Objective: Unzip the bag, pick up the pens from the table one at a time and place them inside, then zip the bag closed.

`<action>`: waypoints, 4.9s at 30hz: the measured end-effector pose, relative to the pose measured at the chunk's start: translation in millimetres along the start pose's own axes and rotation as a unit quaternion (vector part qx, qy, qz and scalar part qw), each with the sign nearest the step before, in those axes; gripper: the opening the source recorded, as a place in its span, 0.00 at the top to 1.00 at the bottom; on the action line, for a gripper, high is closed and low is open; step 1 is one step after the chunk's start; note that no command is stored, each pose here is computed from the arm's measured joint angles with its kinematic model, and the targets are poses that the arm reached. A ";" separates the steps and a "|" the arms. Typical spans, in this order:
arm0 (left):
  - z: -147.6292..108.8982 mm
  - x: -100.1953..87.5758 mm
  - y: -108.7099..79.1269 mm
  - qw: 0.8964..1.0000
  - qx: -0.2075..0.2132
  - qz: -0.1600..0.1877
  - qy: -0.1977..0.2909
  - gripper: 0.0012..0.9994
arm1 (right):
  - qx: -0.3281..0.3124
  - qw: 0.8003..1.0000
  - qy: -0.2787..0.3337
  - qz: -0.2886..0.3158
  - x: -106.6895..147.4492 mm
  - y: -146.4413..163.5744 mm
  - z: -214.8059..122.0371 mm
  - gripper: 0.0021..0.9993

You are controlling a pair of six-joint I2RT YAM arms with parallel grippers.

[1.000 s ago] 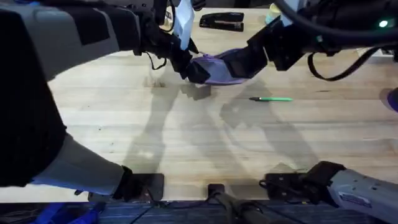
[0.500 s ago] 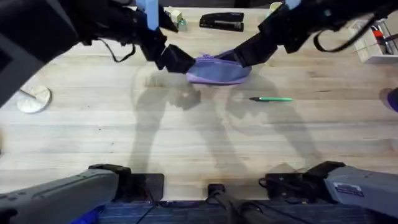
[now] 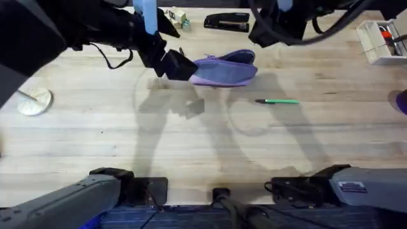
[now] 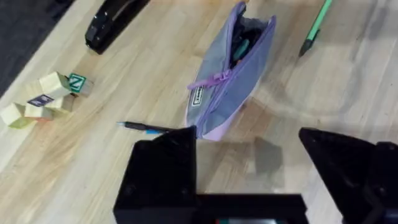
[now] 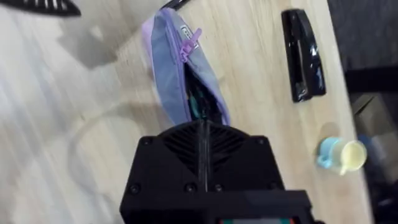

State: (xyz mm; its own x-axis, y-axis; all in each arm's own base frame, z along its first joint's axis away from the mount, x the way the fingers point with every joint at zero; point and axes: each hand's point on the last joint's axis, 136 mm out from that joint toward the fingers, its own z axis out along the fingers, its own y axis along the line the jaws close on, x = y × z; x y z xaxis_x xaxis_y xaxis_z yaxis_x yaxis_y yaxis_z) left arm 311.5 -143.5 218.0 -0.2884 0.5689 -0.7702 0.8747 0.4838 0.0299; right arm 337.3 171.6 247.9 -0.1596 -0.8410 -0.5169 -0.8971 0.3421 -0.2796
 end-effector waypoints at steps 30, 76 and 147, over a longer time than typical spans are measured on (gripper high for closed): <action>-2.2 1.3 3.1 1.000 -0.013 0.003 0.007 0.01 | -0.112 0.986 0.058 -0.110 30.8 14.3 111.0 0.97; -2.3 2.3 4.4 1.000 -0.017 0.003 0.010 0.01 | -0.113 0.991 0.013 -0.070 -7.2 32.5 84.0 0.00; 97.4 60.2 128.0 0.798 -0.303 -0.498 0.153 0.00 | 0.030 0.976 -0.102 0.191 -38.1 38.8 -95.0 0.00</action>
State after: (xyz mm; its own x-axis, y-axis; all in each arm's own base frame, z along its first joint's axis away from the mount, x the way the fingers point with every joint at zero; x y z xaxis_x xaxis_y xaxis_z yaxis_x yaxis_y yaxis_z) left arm 444.0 -112.1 113.4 -0.8859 -0.2065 -0.4154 -0.1695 0.9776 -0.1247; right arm 269.4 177.2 333.7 -0.3867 -0.5483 -0.7415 -0.7620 0.6429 -0.0780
